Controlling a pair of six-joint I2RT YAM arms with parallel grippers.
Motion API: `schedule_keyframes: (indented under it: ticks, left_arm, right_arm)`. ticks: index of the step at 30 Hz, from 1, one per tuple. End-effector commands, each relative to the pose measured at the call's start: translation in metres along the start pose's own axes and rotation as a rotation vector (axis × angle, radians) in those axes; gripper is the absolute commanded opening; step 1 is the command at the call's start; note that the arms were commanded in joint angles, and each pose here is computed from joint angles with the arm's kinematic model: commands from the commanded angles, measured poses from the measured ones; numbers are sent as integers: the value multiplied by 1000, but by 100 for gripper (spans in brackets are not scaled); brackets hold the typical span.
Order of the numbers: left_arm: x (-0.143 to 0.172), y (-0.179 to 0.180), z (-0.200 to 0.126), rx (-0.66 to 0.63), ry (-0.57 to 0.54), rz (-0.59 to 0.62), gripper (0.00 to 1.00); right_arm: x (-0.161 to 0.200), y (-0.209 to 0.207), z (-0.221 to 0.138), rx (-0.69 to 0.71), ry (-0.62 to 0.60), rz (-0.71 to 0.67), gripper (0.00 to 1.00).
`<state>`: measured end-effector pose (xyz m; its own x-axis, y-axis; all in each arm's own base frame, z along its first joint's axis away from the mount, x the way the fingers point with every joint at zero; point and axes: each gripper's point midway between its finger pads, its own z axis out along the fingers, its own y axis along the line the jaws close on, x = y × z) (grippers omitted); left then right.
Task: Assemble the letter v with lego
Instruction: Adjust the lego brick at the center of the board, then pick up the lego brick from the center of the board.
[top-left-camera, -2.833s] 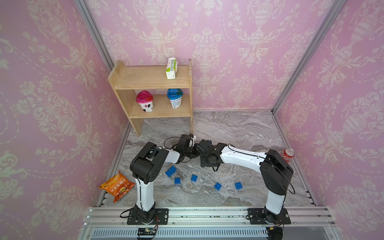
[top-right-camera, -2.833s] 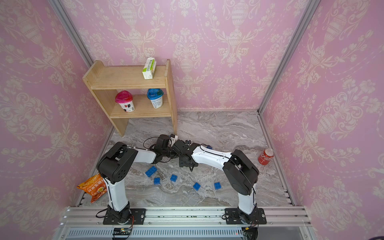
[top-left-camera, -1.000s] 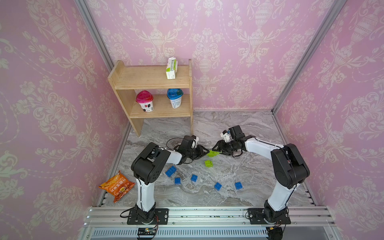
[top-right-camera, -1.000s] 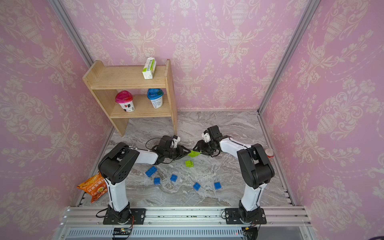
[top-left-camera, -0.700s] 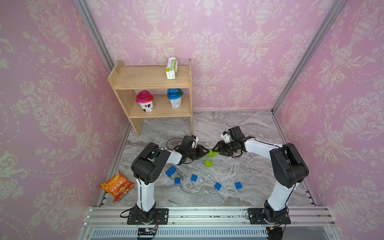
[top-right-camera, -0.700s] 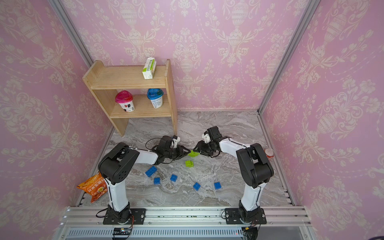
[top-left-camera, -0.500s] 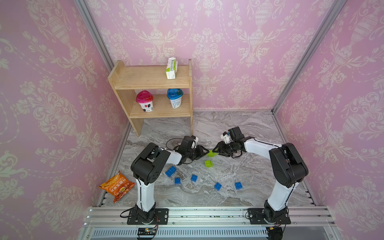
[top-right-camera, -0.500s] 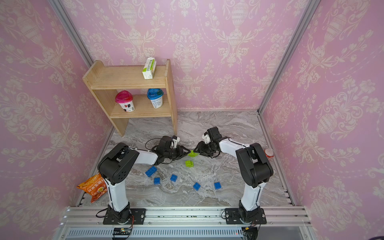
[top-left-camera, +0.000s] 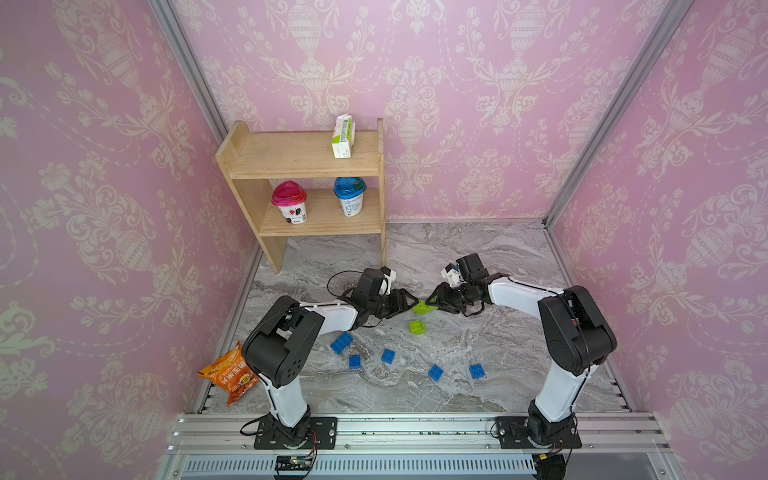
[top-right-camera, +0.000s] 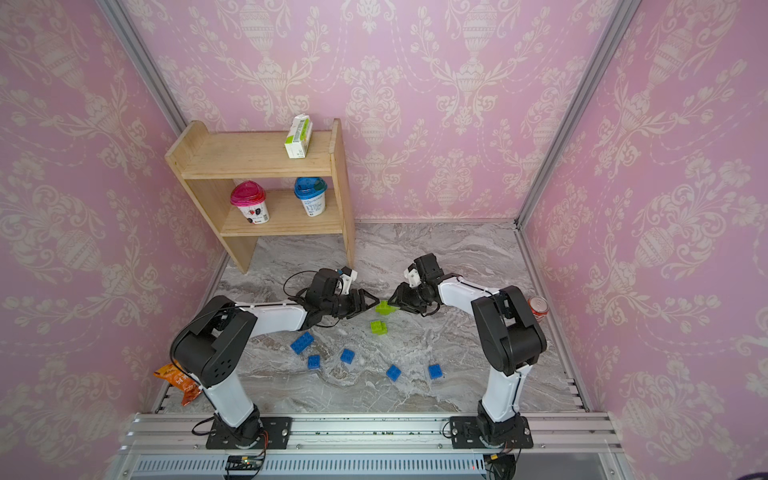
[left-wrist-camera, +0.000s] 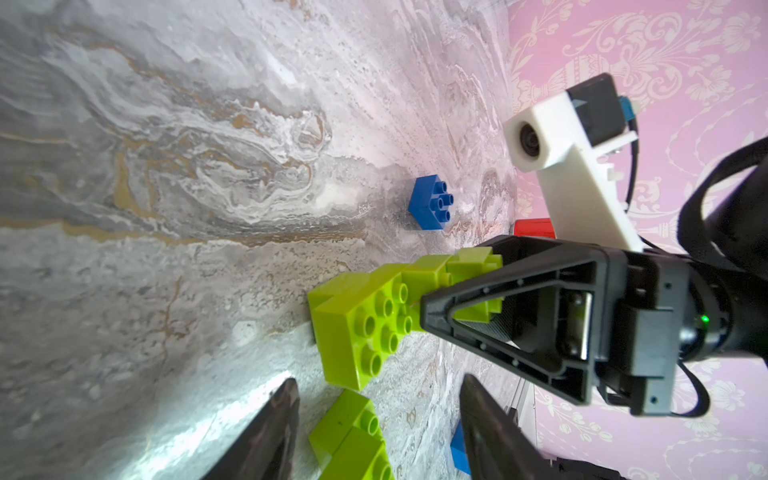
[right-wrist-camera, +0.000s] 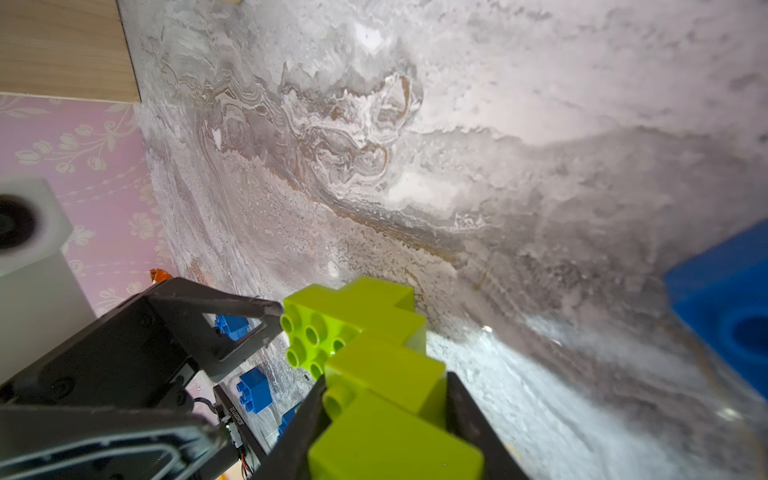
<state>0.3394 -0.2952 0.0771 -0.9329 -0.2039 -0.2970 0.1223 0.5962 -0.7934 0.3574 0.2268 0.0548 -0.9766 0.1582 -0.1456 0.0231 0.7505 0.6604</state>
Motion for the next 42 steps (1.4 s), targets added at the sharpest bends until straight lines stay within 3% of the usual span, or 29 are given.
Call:
schedule_keyframes:
  ticks: [1, 10, 22, 29, 34, 42]
  left_arm:
    - [14, 8, -7, -56, 51, 80, 61]
    - [34, 14, 0, -104, 122, 152, 59]
    - [84, -9, -10, -103, 265, 214, 52]
    - [75, 1, -33, -301, 264, 359, 66]
    - [74, -3, -25, -368, 257, 461, 75]
    - [85, 1, -13, -433, 301, 553, 71]
  right_arm:
    - [0, -3, -3, 35, -2, -32, 43]
    - [-2, 2, -10, 45, -16, -54, 43]
    - [-3, 1, -12, 73, -15, -64, 44]
    - [-3, 1, -13, 80, -12, -73, 45]
    - [-3, 3, -13, 84, -11, -77, 45]
    - [-3, 6, -15, 93, -13, -87, 46]
